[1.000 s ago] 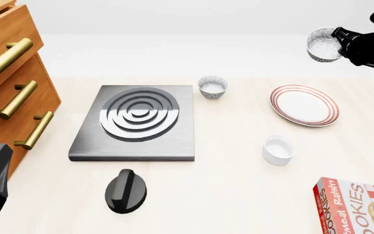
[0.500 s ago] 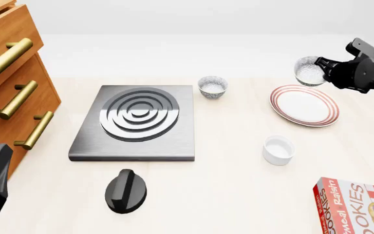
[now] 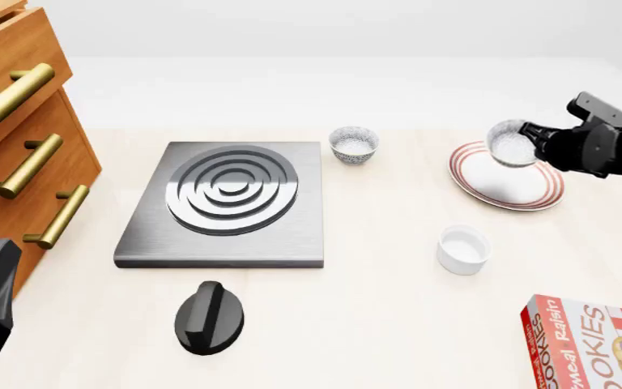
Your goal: Pick the akita bowl next to the cookies box and place it on the plate.
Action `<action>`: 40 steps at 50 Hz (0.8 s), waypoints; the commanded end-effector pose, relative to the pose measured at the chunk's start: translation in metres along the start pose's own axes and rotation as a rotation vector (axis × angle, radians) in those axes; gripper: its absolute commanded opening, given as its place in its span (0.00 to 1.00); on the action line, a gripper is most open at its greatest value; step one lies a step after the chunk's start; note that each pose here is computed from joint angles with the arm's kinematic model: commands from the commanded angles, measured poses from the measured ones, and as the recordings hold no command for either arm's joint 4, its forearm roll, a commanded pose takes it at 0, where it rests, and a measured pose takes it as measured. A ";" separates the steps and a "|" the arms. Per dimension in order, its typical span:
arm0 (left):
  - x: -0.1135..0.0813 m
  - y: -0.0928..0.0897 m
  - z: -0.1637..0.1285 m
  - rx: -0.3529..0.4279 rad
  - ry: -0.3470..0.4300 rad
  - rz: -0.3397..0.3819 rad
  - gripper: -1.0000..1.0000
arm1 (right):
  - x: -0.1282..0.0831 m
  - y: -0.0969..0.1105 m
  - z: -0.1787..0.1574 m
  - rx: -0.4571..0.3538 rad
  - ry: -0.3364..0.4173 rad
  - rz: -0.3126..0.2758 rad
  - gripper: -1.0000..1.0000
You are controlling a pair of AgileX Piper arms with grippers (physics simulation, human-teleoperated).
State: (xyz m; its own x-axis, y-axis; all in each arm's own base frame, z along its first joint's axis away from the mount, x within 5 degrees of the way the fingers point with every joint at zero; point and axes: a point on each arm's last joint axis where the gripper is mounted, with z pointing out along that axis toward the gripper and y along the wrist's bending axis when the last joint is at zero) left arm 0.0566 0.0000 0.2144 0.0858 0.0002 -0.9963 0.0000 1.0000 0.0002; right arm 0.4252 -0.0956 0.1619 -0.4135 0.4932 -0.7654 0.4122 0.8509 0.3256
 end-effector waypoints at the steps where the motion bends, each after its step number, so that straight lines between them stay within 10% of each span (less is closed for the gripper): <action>1: 0.000 0.000 0.000 0.000 0.000 0.000 1.00 | 0.005 0.000 0.005 -0.002 0.000 0.006 0.00; 40: 0.000 0.000 0.000 0.000 0.000 0.000 1.00 | 0.021 -0.013 0.011 0.020 0.028 -0.052 0.00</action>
State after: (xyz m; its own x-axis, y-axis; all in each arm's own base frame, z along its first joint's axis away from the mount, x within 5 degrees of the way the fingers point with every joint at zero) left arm 0.0566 0.0000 0.2144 0.0858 0.0002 -0.9963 0.0001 1.0000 0.0002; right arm 0.4210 -0.0951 0.1421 -0.4585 0.4459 -0.7688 0.3949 0.8772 0.2732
